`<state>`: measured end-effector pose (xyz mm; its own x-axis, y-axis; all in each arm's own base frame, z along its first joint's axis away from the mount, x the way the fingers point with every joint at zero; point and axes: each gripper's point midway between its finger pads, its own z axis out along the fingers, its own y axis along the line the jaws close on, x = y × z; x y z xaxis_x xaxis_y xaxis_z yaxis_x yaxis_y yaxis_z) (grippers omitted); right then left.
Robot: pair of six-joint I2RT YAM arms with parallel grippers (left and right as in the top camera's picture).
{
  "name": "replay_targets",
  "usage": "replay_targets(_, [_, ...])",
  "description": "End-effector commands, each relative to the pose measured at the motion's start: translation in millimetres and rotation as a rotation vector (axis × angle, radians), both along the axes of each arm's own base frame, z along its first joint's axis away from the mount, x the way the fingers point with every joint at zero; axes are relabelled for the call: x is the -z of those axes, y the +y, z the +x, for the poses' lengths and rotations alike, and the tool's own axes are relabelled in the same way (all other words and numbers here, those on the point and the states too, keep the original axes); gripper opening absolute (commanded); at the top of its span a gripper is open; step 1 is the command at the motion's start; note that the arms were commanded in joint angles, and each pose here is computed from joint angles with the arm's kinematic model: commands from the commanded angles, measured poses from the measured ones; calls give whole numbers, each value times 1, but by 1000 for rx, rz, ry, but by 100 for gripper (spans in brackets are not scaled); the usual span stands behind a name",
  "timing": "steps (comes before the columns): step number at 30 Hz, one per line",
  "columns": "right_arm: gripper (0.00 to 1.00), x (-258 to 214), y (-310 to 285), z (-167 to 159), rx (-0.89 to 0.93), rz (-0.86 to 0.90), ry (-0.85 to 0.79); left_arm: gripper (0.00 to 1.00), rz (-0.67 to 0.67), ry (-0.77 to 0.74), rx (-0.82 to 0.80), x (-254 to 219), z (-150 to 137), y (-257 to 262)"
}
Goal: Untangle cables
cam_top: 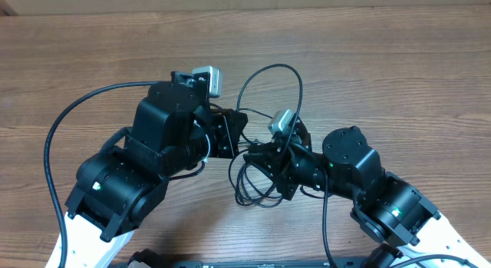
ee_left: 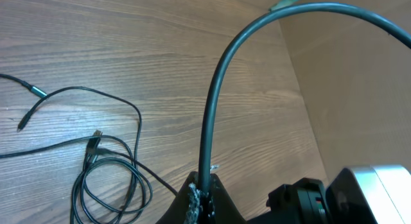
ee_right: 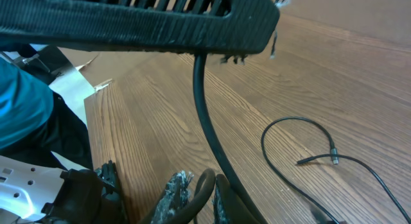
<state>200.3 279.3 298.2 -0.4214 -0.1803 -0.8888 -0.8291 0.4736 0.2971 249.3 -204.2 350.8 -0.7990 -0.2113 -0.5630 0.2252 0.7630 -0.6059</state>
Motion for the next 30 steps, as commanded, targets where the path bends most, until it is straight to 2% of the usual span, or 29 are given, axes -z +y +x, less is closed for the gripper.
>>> replay_targets(1, [12, -3, -1, 2, 14, 0, -23, 4, 34, -43, 41, -4, -3, 2])
replay_targets(5, [5, -3, -2, 1, 14, -1, -21, 4, 130, -32, -60, 9, 4, 23])
replay_targets(8, [4, -4, -5, -2, 15, -4, -19, 4, 160, -20, -79, 14, 4, 29])
replay_targets(16, [9, 11, -8, -6, -5, -70, -11, 4, 89, -31, 68, 6, -8, 6])
replay_targets(25, [17, -6, 2, -10, -61, 1, -50, 4, 26, 3, 160, 3, -22, -8])
replay_targets(30, [19, -1, 3, -4, -41, -15, -45, 4, -22, 9, 219, -3, -29, -17])
